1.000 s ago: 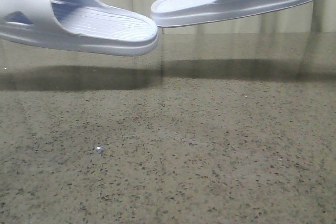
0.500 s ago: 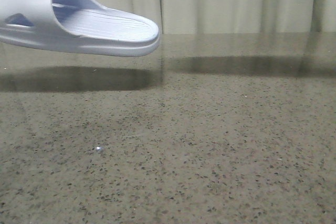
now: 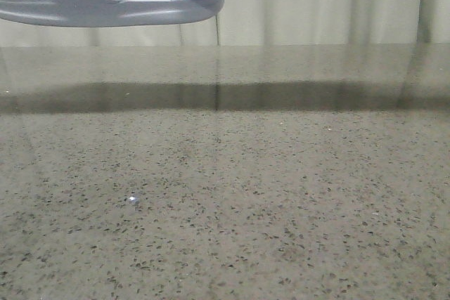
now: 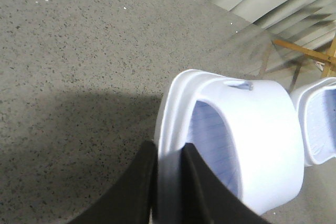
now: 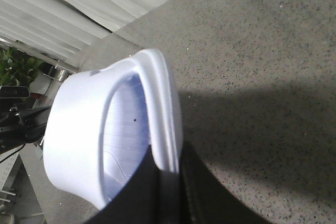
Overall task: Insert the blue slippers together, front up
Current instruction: 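Swing the right gripper's slipper over the left gripper's slipper, nesting them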
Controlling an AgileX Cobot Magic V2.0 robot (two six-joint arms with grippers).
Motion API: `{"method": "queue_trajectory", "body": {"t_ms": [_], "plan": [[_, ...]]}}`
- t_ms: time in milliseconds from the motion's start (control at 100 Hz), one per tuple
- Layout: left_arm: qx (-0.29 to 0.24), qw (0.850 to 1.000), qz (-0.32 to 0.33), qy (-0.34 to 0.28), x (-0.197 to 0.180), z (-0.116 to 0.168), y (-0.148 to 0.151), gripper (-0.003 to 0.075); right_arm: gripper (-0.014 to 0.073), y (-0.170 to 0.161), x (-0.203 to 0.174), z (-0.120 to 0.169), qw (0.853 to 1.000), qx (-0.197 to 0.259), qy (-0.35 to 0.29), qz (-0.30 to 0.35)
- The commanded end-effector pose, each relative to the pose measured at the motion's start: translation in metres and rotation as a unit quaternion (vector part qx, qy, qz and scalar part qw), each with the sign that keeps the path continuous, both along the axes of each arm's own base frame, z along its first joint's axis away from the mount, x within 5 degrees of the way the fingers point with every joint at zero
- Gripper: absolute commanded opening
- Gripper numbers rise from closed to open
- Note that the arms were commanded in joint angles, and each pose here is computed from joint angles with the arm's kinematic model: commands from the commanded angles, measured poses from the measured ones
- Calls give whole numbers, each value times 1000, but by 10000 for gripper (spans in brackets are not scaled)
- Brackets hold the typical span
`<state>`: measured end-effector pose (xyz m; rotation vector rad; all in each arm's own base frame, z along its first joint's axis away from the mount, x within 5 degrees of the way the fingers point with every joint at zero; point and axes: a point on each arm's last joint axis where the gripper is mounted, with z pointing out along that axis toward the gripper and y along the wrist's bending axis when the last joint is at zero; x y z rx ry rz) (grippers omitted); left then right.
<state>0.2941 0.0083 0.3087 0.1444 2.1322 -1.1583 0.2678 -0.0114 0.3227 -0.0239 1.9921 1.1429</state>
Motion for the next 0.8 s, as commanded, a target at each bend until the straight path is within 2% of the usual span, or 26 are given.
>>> {"method": "queue_trajectory", "body": {"t_ms": [0,190,510,790], "plan": [[-43,998,-26,-40,-7,27,-9,15,-106,6,-2,22,999,13,-44,-1],[-41,997,-45,-44,-7,27,-19,15,-106,17,7,15,999,3,-37,-4],[-43,997,-48,-45,-7,27,-21,15,-106,29,24,-4,1000,11,-19,11],[-58,996,-43,-49,-6,30,-21,16,-106,42,44,-28,998,53,-5,38]]}}
